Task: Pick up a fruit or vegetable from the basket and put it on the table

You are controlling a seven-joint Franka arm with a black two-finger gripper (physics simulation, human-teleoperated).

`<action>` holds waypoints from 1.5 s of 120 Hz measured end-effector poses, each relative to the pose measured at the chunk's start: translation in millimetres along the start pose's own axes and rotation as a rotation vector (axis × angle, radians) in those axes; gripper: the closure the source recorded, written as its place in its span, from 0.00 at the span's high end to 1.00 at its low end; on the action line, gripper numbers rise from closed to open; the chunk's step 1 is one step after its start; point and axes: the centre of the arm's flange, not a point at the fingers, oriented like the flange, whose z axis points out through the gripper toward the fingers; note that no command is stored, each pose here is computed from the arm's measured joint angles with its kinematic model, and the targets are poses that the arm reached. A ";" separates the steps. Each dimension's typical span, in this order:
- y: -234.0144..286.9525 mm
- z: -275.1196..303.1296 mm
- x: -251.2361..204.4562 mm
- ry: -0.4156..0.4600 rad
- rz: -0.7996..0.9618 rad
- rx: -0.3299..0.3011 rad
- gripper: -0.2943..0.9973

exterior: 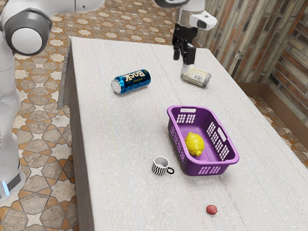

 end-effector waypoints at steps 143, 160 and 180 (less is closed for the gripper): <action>203.1 35.3 58.5 0.062 0.651 0.016 0.77; 221.8 51.2 60.6 0.050 0.877 0.055 0.77; 216.9 57.1 65.4 0.040 1.085 0.078 0.77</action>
